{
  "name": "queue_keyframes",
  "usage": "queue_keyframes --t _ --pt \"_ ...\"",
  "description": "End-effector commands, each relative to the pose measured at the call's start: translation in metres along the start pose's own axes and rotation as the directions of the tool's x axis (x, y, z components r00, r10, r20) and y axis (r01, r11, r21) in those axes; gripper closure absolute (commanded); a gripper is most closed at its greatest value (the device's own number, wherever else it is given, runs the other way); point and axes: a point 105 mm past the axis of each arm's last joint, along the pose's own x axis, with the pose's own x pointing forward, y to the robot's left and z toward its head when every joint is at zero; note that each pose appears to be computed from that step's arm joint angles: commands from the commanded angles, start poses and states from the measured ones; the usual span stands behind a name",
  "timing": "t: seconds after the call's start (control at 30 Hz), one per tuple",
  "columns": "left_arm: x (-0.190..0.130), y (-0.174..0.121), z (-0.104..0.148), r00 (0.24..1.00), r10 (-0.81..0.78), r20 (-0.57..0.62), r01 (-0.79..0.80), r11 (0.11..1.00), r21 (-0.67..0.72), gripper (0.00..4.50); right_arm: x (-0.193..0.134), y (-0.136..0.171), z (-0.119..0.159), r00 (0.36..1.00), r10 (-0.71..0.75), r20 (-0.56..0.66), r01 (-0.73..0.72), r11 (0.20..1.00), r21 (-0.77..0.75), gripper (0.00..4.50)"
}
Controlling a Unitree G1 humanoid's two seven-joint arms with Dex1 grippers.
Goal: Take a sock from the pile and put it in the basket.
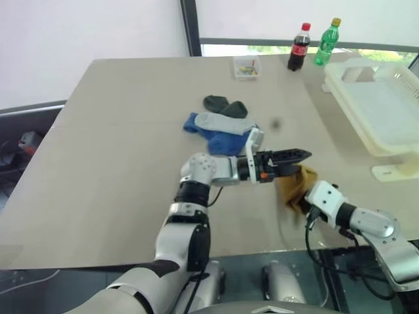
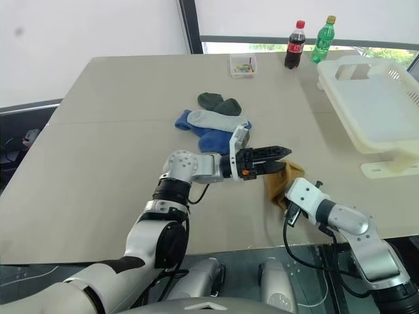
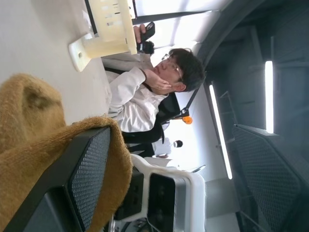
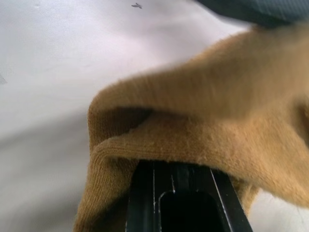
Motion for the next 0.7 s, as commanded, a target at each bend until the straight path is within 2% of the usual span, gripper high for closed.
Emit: queue_keyframes --t 0.03,0.2,0.37,0.4,0.43,0.57,0.6,0.67,0.7 --pt "0.023 0.009 -0.017 0.994 0.050 -0.094 -0.047 0.998 0.031 0.18 0.002 0.009 0.000 0.999 0.031 -0.014 -0.032 0.999 -0.029 4.50" --pt "0.031 0.033 -0.039 0.974 0.134 -0.185 -0.128 0.991 0.045 0.18 -0.008 0.007 0.010 0.999 0.030 -0.014 -0.031 0.997 -0.069 4.50" --pt "0.028 0.047 -0.040 0.962 0.191 -0.195 -0.177 0.980 0.085 0.18 -0.024 0.005 0.016 0.998 0.047 -0.048 -0.051 0.995 -0.082 4.50" --pt "0.026 0.050 -0.043 0.958 0.197 -0.206 -0.182 0.979 0.088 0.00 -0.028 0.004 0.018 0.998 0.045 -0.047 -0.049 0.996 -0.071 3.93" --pt "0.025 0.052 -0.045 0.957 0.197 -0.212 -0.183 0.980 0.081 0.00 -0.033 0.003 0.020 0.998 0.036 -0.052 -0.040 0.997 -0.064 3.69" --pt "0.017 0.043 -0.039 0.966 0.147 -0.214 -0.123 0.985 0.121 0.00 -0.057 -0.002 0.034 0.999 -0.041 -0.022 0.043 0.994 0.104 1.75" --pt "0.014 0.039 -0.036 0.970 0.127 -0.207 -0.096 0.984 0.152 0.00 -0.063 -0.003 0.036 0.997 -0.069 -0.020 0.071 0.984 0.162 1.46" --pt "0.008 0.025 -0.029 0.979 0.073 -0.189 -0.028 0.972 0.232 0.00 -0.072 -0.001 0.038 0.996 -0.089 -0.022 0.092 0.961 0.262 0.40" --pt "0.002 0.015 -0.025 0.982 0.045 -0.182 0.017 0.945 0.328 0.00 -0.074 -0.004 0.040 0.991 -0.132 -0.013 0.129 0.931 0.341 0.17"
